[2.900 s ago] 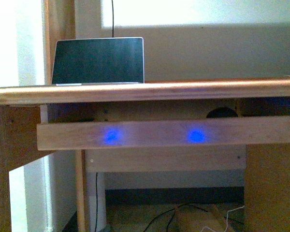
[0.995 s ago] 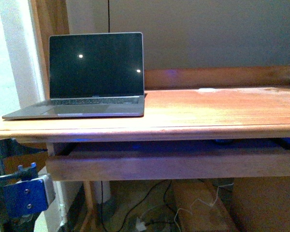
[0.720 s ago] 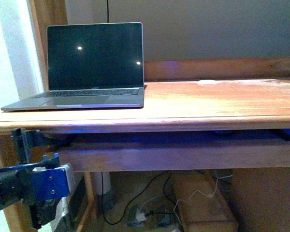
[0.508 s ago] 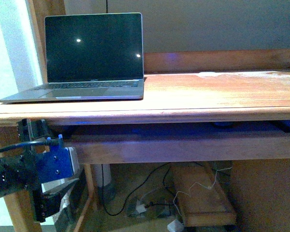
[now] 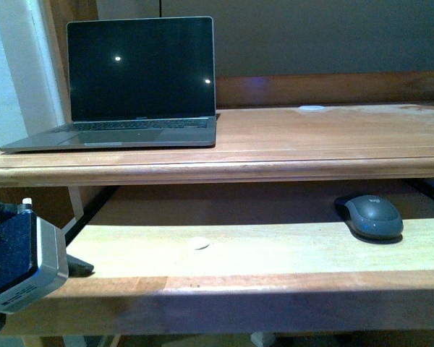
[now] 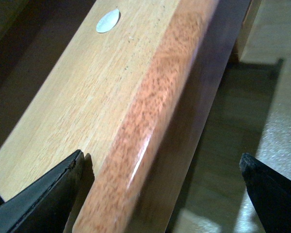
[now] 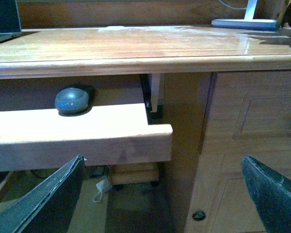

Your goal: Place mouse

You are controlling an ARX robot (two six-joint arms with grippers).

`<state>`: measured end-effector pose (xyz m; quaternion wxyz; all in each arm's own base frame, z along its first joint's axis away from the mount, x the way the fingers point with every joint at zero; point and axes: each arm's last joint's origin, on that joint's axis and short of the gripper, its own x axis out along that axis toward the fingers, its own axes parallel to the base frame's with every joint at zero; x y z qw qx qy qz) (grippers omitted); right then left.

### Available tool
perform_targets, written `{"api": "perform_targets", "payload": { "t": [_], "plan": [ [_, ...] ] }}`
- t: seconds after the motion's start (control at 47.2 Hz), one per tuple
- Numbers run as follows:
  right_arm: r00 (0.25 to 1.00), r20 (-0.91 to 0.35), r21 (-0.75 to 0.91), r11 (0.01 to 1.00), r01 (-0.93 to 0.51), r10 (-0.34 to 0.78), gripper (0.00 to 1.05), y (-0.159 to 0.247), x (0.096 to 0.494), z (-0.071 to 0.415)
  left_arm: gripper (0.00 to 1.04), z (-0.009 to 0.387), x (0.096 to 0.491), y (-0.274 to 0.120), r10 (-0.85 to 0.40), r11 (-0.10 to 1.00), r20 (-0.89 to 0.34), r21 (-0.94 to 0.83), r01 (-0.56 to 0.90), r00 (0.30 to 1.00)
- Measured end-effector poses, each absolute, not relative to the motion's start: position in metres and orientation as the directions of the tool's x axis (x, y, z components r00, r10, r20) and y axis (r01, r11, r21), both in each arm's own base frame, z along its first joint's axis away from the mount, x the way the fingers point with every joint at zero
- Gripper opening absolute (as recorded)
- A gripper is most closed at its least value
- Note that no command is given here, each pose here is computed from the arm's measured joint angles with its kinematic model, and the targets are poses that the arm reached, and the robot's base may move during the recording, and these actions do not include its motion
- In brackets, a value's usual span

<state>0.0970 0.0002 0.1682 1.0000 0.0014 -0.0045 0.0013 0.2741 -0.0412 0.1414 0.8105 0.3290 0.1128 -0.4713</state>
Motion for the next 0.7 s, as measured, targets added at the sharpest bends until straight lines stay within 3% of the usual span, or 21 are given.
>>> {"api": "perform_targets", "payload": {
  "t": [0.169,0.423,0.55,0.699],
  "plan": [
    [1.0,0.009,0.003,1.0,-0.003,0.003,0.97,0.0,0.097,0.168,0.97,0.157,0.253,-0.052,-0.686,0.513,-0.419,0.302,0.803,0.595],
    [1.0,0.009,0.003,1.0,-0.003,0.003,0.97,0.0,0.097,0.168,0.97,0.217,0.231,-0.058,-0.545,0.834,-0.204,-0.034,0.551,0.813],
    [1.0,0.009,0.003,1.0,-0.003,0.003,0.97,0.0,0.097,0.168,0.97,0.228,0.204,-0.055,-0.439,0.893,-0.196,-0.199,0.403,0.877],
    [1.0,0.009,0.003,1.0,-0.003,0.003,0.97,0.0,0.097,0.168,0.97,0.227,0.132,-0.051,-0.366,0.91,-0.205,-0.281,0.304,0.907]
  ]
}}
